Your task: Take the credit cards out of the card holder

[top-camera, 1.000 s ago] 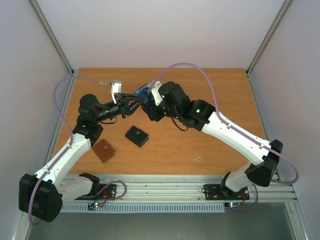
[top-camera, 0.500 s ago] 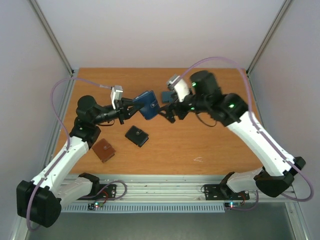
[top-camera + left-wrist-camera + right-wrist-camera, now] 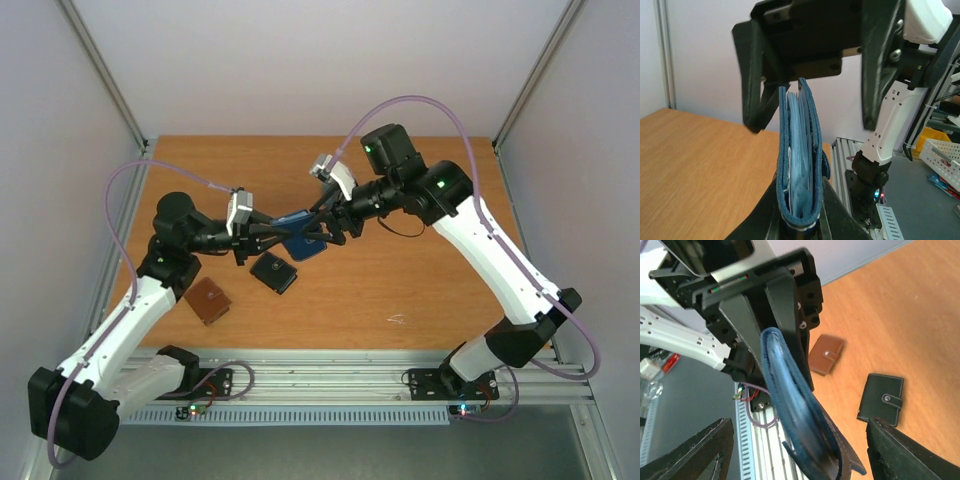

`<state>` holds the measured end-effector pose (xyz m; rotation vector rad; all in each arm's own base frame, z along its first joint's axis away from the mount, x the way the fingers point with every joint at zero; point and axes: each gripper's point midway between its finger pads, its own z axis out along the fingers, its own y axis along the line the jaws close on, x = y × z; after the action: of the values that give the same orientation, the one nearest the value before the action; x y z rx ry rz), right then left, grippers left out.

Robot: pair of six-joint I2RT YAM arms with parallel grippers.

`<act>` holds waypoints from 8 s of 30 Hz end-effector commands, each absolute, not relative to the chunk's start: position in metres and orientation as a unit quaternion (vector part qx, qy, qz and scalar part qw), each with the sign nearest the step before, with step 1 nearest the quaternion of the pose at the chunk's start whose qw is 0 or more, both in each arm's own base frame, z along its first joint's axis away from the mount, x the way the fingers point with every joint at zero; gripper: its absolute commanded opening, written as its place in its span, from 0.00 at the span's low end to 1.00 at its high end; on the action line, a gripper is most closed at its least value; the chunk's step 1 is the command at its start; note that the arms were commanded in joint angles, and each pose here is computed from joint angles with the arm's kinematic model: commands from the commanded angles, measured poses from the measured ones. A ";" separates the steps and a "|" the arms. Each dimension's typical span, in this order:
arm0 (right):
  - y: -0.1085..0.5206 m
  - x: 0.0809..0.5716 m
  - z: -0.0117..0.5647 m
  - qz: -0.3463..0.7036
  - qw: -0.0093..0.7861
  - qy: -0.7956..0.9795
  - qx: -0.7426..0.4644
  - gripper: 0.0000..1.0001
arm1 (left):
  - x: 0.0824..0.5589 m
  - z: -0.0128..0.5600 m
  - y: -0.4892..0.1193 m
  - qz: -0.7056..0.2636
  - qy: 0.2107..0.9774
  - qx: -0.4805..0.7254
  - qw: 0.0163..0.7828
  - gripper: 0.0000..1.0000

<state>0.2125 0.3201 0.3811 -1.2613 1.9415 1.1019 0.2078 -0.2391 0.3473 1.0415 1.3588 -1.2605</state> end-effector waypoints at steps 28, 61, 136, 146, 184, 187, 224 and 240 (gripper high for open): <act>0.309 0.261 0.405 0.349 0.403 0.757 -0.378 0.29 | 0.235 0.349 -0.234 -0.504 0.621 0.324 0.505 0.00; 0.350 0.312 0.345 0.068 0.456 0.817 -0.346 0.07 | 0.279 0.341 -0.218 -0.479 0.682 0.189 0.519 0.00; 0.294 0.218 0.368 0.447 0.265 0.745 -0.419 0.62 | 0.191 0.371 -0.241 -0.540 0.528 0.436 0.489 0.00; 0.321 0.212 0.377 0.484 0.251 0.711 -0.445 0.62 | 0.191 0.370 -0.243 -0.547 0.523 0.444 0.479 0.00; 0.275 0.318 0.338 0.155 0.367 0.906 -0.144 0.01 | 0.280 0.294 -0.223 -0.439 0.714 0.219 0.499 0.99; 0.292 0.313 0.340 0.180 0.360 0.901 -0.163 0.01 | 0.282 0.298 -0.228 -0.442 0.709 0.217 0.504 0.99; 0.307 0.255 0.339 0.392 0.288 0.815 -0.314 0.42 | 0.278 0.301 -0.225 -0.444 0.714 0.207 0.500 0.00; 0.359 0.275 0.290 0.166 0.366 0.836 -0.374 0.99 | 0.284 0.301 -0.222 -0.426 0.723 0.201 0.505 0.00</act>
<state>0.2496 0.3682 0.2945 -1.0176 2.1667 0.7088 0.2815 -0.2217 0.2727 0.4661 1.8375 -1.0425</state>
